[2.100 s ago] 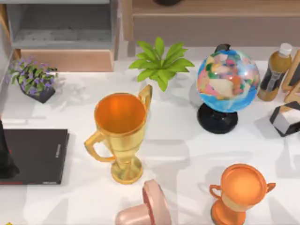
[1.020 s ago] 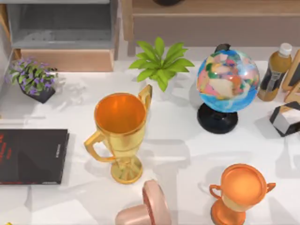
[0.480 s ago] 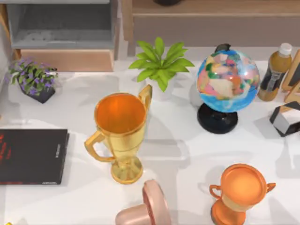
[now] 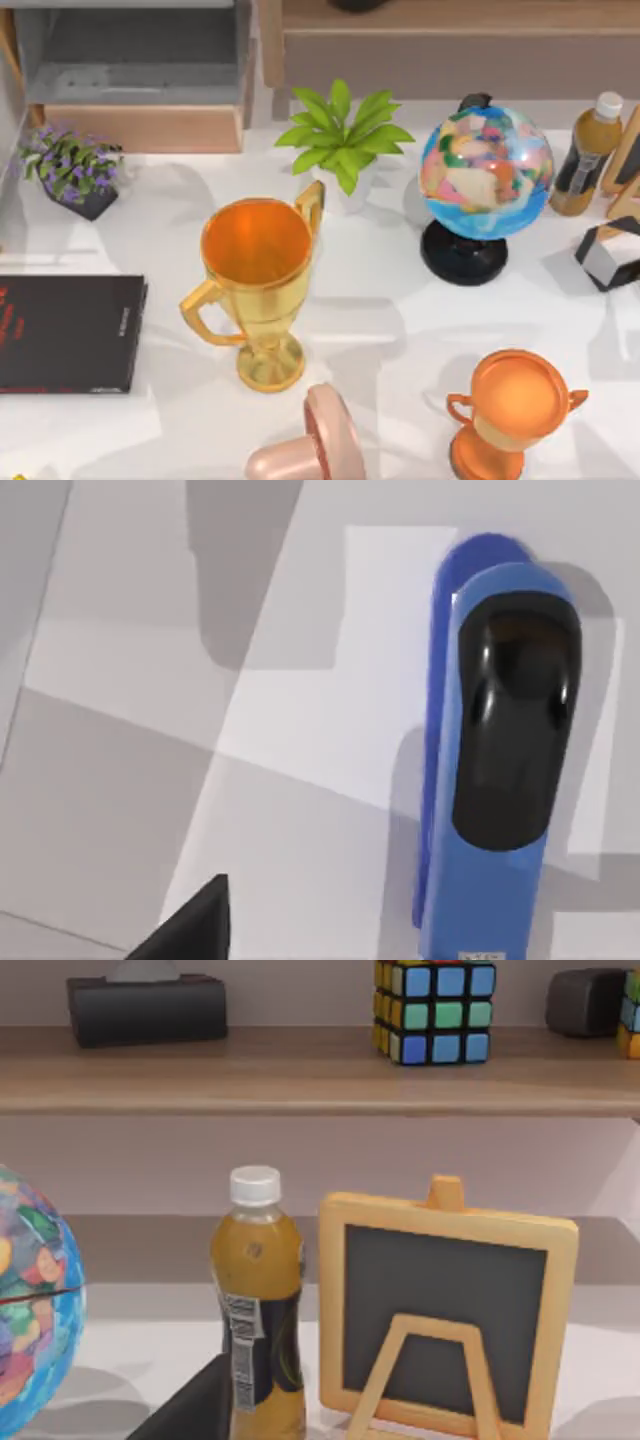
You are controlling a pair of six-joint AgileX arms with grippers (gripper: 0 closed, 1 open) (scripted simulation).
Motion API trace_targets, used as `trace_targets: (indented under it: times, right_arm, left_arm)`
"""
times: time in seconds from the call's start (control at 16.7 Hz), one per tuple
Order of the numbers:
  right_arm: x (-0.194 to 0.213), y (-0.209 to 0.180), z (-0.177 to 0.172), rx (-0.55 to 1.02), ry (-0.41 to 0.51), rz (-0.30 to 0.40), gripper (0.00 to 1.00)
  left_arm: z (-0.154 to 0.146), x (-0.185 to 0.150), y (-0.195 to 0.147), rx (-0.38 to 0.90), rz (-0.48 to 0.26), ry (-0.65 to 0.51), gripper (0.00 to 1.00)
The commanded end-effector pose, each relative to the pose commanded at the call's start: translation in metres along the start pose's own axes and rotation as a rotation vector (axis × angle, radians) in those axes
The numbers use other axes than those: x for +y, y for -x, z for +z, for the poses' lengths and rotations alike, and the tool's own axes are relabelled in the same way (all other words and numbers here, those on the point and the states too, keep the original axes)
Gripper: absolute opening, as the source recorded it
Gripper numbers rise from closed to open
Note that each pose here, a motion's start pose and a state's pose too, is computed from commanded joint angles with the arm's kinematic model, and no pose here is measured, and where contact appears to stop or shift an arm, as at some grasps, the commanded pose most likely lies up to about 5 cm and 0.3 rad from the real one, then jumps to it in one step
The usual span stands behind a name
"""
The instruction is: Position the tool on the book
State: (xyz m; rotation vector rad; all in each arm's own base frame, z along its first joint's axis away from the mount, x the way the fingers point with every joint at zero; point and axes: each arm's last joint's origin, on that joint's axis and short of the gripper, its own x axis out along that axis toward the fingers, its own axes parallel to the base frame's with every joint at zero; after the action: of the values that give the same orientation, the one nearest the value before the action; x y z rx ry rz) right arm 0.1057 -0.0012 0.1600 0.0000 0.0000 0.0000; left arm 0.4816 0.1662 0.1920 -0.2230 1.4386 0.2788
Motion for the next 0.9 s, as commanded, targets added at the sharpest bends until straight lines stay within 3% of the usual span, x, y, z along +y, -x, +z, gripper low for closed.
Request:
trace_targets:
  times: [0.9]
  right_arm:
    - [0.0,0.0,0.0,0.0,0.0,0.0,1.0]
  left_arm:
    - [0.0033,-0.0017,-0.0134,0.02,-0.012,-0.008,1.0]
